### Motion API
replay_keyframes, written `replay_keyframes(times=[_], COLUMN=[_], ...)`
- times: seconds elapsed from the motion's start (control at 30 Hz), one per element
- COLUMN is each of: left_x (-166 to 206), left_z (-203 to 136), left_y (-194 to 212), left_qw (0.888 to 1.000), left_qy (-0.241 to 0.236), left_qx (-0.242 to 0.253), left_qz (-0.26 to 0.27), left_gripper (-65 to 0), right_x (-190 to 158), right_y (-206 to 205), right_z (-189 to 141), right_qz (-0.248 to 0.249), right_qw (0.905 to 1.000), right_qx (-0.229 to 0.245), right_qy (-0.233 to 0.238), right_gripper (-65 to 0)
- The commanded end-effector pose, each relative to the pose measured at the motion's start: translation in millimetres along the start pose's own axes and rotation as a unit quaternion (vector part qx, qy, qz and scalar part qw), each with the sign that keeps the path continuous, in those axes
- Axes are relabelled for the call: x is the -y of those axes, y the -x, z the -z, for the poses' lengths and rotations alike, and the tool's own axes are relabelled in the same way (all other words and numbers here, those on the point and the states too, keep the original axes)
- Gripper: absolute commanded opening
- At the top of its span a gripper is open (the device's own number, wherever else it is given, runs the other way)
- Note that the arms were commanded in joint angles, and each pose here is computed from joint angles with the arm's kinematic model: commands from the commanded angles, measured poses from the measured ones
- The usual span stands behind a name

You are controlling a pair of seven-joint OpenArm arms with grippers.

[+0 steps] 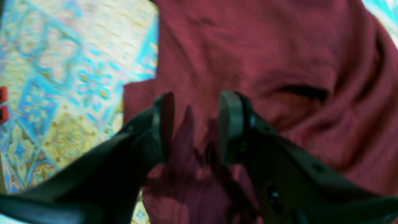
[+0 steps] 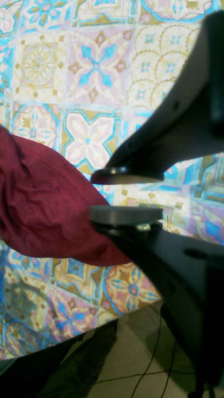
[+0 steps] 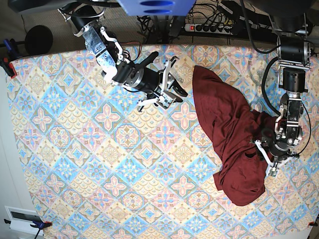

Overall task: Layout the t-shirt on the table in an organized manner, then fold the t-shirt properly
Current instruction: 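Grasp the shirt bundle with the left gripper and pull it toward the robot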

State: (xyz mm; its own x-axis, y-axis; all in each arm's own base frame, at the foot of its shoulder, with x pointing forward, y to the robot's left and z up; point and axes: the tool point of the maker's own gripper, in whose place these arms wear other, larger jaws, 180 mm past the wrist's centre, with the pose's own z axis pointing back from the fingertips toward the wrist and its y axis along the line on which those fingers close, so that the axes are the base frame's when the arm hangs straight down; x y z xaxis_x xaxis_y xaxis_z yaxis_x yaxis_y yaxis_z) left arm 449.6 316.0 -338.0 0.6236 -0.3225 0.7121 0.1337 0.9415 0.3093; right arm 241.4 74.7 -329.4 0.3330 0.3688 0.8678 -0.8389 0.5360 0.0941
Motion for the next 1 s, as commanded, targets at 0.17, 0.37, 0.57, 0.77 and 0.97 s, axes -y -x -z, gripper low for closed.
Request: replay_keyframes(times=[0.17, 0.37, 0.57, 0.77, 0.97], left_x=[-9, 12, 18, 21, 10], left_z=[-1, 15, 30, 12, -19], left_y=[-28, -9, 0, -53, -100], left_qw=[0.999, 0.999, 0.999, 0.996, 0.986], left_qy=[-0.032, -0.048, -0.043, -0.039, -0.032], left_qx=[0.04, 0.006, 0.0, 0.084, 0.15], left_qz=[-0.008, 0.025, 0.013, 0.003, -0.071], left_gripper=[-41.6, -41.6, -42.1, -62.0, -64.3], right_x=[0, 0, 0, 0, 1], right_y=[-17, -17, -17, -18, -17], right_z=[-2, -2, -2, -3, -2], right_qz=[-0.006, -0.005, -0.006, -0.006, -0.006], right_qw=[0.9996, 0.9996, 0.9995, 0.9995, 0.9996], right_qx=[0.029, 0.029, 0.03, 0.03, 0.029], right_qy=[-0.002, -0.003, -0.003, -0.002, -0.001], right_gripper=[-53.4, -53.4, -53.4, -53.4, -53.4])
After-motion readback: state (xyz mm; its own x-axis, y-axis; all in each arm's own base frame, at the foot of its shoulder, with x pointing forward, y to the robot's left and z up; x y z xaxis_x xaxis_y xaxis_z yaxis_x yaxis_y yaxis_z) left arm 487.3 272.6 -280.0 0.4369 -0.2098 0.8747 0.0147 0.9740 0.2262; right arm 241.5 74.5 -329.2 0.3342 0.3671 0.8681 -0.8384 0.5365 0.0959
